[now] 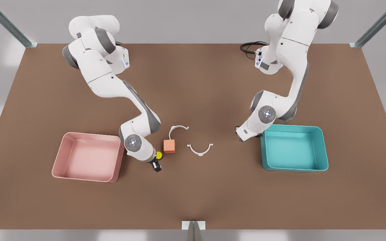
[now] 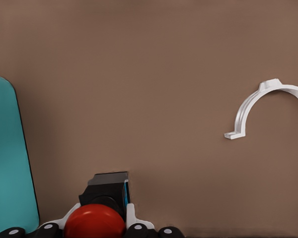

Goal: Place the red button in the blue storage box with the left arm, and place the yellow button in the pink storage box with the right arm

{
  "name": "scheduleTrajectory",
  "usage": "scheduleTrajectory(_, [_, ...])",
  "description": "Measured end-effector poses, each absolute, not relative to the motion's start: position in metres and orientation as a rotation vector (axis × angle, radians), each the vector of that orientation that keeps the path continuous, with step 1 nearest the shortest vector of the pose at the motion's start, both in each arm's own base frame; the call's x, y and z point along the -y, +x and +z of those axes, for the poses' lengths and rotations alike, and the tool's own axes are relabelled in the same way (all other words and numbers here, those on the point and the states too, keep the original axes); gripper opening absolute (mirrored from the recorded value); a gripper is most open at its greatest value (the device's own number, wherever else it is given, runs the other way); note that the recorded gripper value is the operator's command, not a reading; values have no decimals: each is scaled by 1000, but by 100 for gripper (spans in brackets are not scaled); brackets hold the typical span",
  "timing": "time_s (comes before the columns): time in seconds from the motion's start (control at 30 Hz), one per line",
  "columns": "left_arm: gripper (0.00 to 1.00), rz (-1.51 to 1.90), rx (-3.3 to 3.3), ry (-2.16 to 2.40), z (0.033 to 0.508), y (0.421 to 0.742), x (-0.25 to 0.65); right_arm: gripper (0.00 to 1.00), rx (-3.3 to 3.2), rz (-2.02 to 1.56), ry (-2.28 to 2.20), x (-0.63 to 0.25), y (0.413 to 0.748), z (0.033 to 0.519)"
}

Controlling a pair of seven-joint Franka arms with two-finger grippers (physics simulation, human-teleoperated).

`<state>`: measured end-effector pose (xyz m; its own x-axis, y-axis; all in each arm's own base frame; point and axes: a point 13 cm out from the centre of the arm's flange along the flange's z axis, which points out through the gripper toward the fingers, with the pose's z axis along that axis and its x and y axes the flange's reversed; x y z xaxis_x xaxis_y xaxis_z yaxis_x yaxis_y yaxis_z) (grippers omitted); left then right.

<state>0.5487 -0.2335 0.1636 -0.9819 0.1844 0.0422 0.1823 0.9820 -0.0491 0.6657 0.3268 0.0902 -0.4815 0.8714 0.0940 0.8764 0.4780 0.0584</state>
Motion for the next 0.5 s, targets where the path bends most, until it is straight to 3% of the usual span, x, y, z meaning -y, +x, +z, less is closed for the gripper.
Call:
scheduleTrajectory(0.1, [50, 76, 3105, -146, 223, 564, 165, 100, 2629, -126, -1600, -324, 662, 87])
scheduleTrajectory(0.2, [50, 72, 3062, 2, 244, 564, 76, 100, 2601, -97, -1618, -324, 656, 75])
scheduleTrajectory(0.33, [50, 96, 2968, 129, 231, 546, -30, 100, 2577, -65, -1633, -323, 649, 62])
scheduleTrajectory(0.5, [54, 131, 2881, 5, 204, 527, -45, 100, 2575, -46, -1626, -323, 645, 55])
